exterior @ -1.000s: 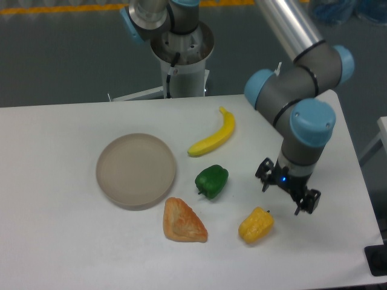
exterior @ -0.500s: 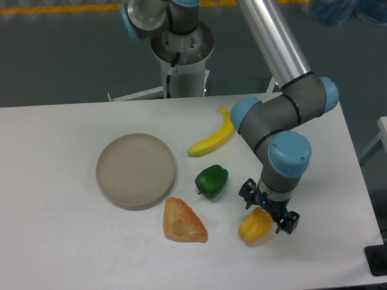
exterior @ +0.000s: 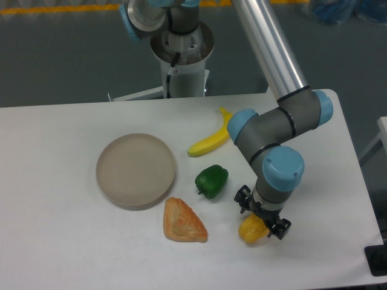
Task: Pick up the yellow pepper from the table
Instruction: 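Close the gripper on the yellow pepper, then lift the held yellow pepper up off the table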
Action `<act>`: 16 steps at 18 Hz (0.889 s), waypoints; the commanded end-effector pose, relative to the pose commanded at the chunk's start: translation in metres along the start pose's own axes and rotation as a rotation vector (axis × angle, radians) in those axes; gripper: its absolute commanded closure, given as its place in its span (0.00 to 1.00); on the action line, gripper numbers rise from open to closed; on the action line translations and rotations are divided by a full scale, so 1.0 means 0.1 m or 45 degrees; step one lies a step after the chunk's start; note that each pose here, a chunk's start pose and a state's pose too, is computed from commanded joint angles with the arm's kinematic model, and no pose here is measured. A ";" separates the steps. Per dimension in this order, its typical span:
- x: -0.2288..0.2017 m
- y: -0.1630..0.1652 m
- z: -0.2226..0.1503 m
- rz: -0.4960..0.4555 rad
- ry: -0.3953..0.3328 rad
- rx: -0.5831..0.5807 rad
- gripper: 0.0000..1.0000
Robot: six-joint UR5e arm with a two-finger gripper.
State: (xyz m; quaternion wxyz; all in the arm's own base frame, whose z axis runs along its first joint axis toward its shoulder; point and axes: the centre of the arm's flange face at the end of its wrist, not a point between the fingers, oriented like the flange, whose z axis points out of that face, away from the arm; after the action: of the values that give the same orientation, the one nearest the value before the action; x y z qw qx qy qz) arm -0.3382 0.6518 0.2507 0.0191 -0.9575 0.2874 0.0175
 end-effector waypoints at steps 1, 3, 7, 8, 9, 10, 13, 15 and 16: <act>0.00 -0.02 -0.05 0.008 -0.008 0.001 0.58; 0.01 -0.01 -0.17 -0.006 -0.025 0.006 0.84; 0.09 0.07 -0.54 -0.019 -0.040 0.009 0.84; 0.10 0.12 -0.66 -0.025 -0.041 0.008 0.84; 0.09 0.23 -0.75 -0.040 -0.035 0.007 0.84; 0.09 0.37 -0.88 -0.049 -0.015 0.001 0.84; 0.18 0.57 -1.20 -0.074 0.007 -0.005 0.85; 0.25 0.73 -1.37 -0.026 0.053 -0.015 0.85; 0.29 0.83 -1.44 -0.002 0.082 -0.017 0.85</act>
State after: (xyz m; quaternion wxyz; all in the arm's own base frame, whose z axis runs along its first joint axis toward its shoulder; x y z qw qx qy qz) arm -0.3563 0.5600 0.3914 0.0033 -0.9578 0.2872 -0.0114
